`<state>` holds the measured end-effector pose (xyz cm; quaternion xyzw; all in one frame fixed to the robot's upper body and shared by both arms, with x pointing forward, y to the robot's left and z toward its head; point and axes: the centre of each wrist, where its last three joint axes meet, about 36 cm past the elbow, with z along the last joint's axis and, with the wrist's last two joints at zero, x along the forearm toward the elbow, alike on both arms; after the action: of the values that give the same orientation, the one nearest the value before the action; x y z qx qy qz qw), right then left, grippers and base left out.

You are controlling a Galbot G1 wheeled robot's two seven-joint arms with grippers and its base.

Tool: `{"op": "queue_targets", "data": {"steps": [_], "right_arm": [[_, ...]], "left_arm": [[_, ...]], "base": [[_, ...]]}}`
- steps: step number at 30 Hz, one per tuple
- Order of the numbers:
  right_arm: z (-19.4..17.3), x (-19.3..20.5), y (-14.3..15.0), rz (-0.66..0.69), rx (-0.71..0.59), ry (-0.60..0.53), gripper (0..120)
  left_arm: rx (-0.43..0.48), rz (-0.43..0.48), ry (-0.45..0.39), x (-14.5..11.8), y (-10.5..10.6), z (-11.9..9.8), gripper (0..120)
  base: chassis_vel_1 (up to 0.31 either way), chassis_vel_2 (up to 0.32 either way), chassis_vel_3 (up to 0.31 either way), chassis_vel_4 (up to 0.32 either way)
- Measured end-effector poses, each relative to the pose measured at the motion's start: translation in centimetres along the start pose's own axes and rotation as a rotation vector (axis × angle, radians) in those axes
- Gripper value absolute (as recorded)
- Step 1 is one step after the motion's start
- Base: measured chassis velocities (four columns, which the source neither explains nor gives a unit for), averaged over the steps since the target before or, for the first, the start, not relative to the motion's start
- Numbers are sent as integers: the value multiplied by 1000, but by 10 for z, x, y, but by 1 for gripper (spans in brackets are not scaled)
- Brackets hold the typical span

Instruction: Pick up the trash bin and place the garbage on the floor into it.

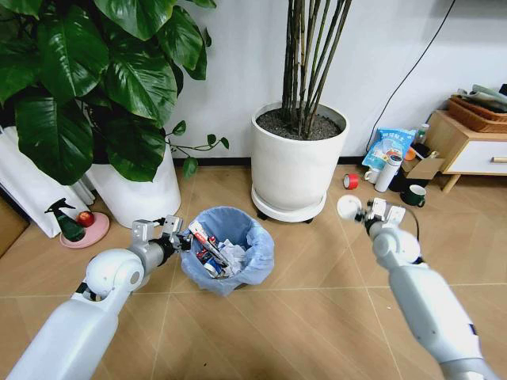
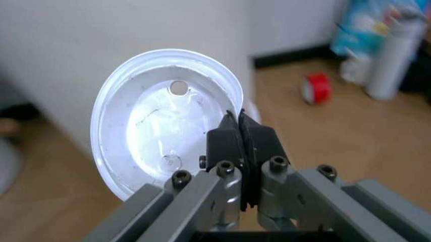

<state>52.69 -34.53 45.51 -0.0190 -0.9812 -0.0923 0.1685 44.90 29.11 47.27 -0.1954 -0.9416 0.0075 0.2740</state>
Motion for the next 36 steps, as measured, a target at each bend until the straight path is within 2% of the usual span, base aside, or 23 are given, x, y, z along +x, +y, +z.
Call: {"op": "queue_targets", "data": {"steps": [2,4,6,10,11,14,15,18,22,27,30,31,36], "right_arm": [[-12,9,10,-46,9,-21,0],[-39,37,49,-199,43,-69,0],[-43,42,57,-227,49,-75,0],[-63,66,116,-430,113,-95,0],[-63,66,116,-430,113,-95,0],[-60,76,152,-543,153,-72,0],[-60,76,152,-543,153,-72,0],[-42,85,188,-639,192,-19,0],[-20,92,209,-692,227,44,0],[-7,95,218,-696,268,89,2],[-4,95,221,-696,277,94,17],[-4,95,221,-696,277,94,17],[-3,94,220,-686,282,94,35]], "left_arm": [[1,1,-1,0,-1,0,0],[4,8,-4,-4,-6,0,0],[4,10,-5,-5,-7,-1,0],[-5,18,-3,-13,-14,-5,0],[-5,18,-3,-13,-14,-5,0],[-15,21,4,-19,-16,-8,0],[-15,21,4,-19,-16,-8,0],[-29,29,7,-26,-19,-13,0],[-35,29,8,-31,-18,-17,0],[-34,25,10,-33,-16,-18,0],[-31,24,12,-33,-14,-18,0],[-31,24,12,-33,-14,-18,0],[-28,25,12,-34,-13,-17,0]], "base": [[0,0,0,0],[0,0,0,0],[0,0,0,0],[0,0,0,0],[0,0,0,0],[0,0,0,0],[0,0,0,0],[0,0,0,0],[0,0,0,0],[0,0,0,0],[0,0,0,0],[0,0,0,0],[0,0,0,0]]}}
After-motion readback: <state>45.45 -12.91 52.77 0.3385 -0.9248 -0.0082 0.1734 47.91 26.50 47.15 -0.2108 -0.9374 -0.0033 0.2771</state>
